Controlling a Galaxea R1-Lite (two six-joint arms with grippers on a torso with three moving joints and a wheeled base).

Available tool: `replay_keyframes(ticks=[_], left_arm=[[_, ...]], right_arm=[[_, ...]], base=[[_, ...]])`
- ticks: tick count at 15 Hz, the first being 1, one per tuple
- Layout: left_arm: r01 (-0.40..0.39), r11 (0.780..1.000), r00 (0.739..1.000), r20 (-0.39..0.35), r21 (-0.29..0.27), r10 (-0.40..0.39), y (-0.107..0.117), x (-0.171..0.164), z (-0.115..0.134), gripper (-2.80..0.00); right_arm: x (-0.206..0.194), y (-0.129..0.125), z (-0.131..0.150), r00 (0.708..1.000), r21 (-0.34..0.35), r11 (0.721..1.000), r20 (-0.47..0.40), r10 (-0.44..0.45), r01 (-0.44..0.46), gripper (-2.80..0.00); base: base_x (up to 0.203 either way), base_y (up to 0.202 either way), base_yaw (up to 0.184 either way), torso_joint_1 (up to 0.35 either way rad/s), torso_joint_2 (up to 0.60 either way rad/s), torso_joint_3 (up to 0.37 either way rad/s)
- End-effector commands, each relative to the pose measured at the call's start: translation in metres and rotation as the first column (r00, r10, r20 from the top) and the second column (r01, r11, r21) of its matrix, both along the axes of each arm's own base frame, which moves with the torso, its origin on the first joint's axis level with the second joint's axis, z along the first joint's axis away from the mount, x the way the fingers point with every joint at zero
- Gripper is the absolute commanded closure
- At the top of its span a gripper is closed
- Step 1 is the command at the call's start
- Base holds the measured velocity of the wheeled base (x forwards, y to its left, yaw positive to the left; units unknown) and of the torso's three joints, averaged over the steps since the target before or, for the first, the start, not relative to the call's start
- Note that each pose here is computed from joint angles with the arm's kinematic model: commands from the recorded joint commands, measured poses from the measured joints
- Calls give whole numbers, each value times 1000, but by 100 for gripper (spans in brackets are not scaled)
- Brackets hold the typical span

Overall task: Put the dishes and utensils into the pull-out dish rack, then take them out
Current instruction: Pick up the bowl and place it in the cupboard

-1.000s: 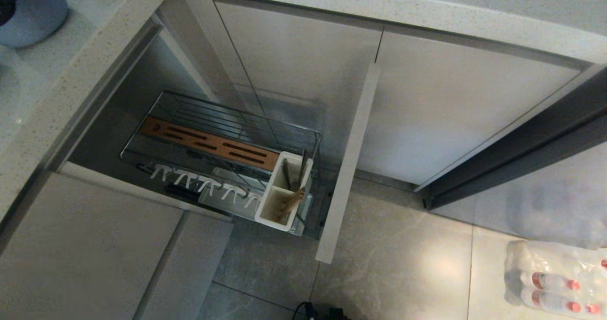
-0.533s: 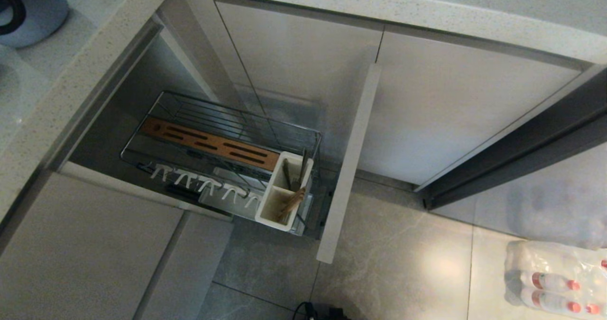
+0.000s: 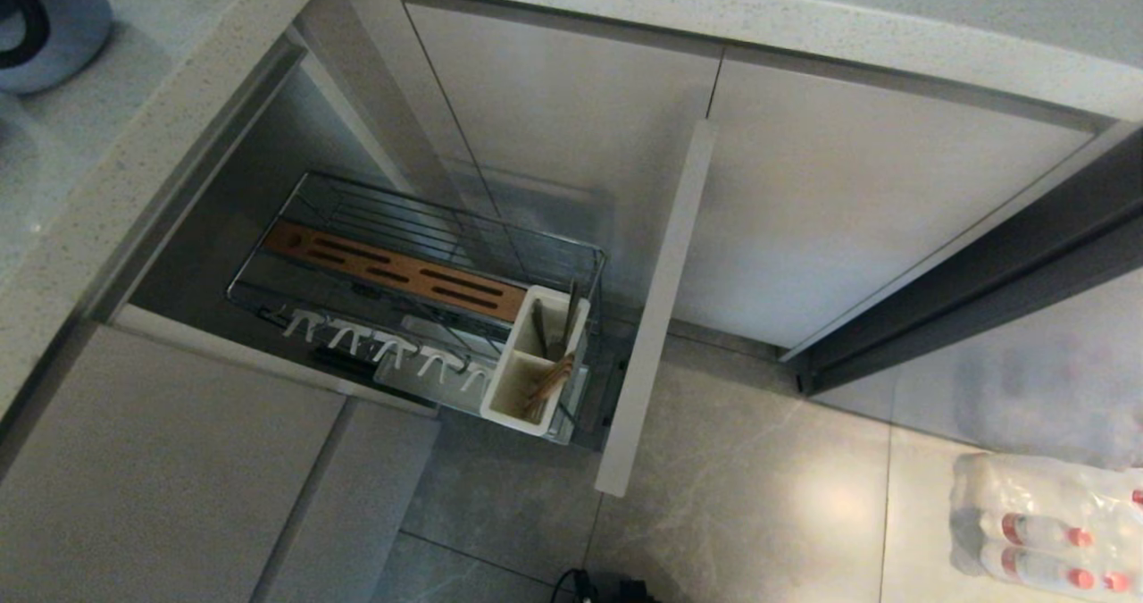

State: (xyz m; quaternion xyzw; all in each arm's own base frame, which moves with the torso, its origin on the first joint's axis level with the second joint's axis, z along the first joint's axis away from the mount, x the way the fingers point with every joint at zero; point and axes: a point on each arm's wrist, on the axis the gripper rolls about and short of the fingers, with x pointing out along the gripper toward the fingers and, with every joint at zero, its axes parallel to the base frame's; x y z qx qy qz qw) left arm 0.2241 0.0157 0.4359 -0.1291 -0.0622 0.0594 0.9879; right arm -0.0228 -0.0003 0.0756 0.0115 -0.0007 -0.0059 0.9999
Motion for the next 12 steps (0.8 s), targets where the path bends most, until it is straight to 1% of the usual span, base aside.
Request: replay_keyframes(ticks=[1, 3, 5, 8, 10, 12], left_arm=[[0, 1000, 1000, -15, 10, 0, 0, -1, -3, 0], [-2, 998, 999, -35, 59, 4, -1, -5, -9, 0], [11, 997, 1000, -18, 73, -10, -2, -12, -10, 0], [60, 996, 997, 46, 71, -64, -5, -39, 1, 0], [64, 995, 993, 90, 76, -71, -6, -58, 8, 0], [101, 992, 984, 136, 74, -111, -14, -78, 15, 0]], right_arm=[[0, 0, 0, 1000, 0, 1000, -1, 0, 0, 0], [0, 0, 0, 1000, 2, 1000, -1, 0, 0, 0], [0, 0, 0, 1000, 0, 1000, -1, 0, 0, 0], [0, 0, 0, 1000, 0, 1000, -1, 0, 0, 0], [0, 0, 0, 1000, 0, 1000, -1, 0, 0, 0], [0, 0, 0, 1000, 0, 1000, 0, 0, 0, 0]], base=[[0, 0, 0, 0, 0, 0], [0, 0, 0, 0, 0, 0], [0, 0, 0, 0, 0, 0], [0, 0, 0, 0, 0, 0], [0, 0, 0, 0, 0, 0], [0, 0, 0, 0, 0, 0]])
